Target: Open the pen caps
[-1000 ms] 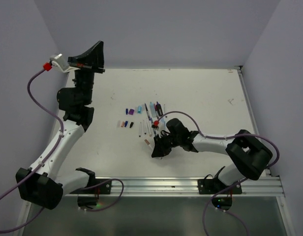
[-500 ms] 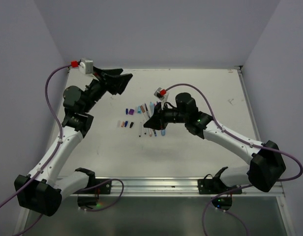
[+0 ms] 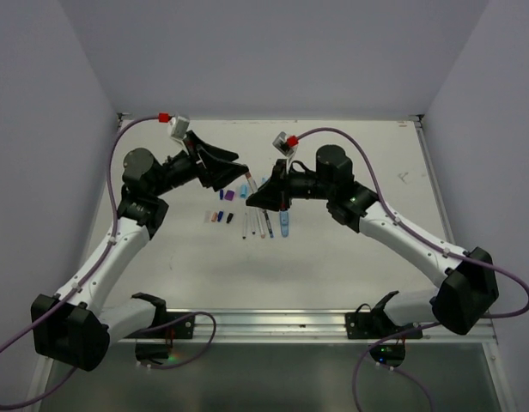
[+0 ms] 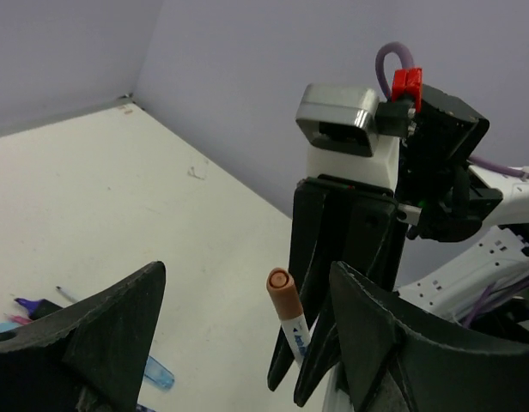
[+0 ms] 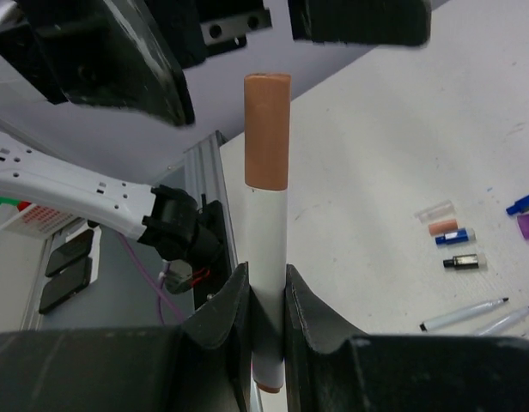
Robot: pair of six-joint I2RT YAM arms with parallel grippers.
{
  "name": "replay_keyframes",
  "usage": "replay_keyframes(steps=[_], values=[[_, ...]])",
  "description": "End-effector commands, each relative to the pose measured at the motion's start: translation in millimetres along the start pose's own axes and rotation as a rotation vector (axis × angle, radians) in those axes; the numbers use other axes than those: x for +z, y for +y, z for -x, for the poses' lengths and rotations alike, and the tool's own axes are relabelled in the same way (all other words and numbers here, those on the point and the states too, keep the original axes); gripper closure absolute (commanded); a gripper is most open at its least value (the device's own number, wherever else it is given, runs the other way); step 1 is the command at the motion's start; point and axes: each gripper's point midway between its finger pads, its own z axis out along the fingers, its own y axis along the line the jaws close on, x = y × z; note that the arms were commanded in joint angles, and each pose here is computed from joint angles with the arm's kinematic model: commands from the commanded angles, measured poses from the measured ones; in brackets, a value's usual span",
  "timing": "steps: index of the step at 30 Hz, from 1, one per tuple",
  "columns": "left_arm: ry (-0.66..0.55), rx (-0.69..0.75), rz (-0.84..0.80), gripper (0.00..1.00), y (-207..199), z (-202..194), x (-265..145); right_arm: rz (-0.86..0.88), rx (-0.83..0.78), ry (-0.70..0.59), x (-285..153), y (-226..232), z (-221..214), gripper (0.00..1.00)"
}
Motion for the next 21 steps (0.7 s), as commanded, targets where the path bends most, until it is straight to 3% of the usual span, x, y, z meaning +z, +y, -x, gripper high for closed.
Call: replay_keyframes(steps=[1, 21], values=[[0.039, -0.091, -0.102, 0.2, -17, -5, 0, 0.07, -0.058, -0.042, 3, 15, 29, 1.0], [-0.024, -0.151, -0.141, 0.4, -31, 7, -3, 0.193, 0.006, -0.057, 26, 17, 39, 1.0]])
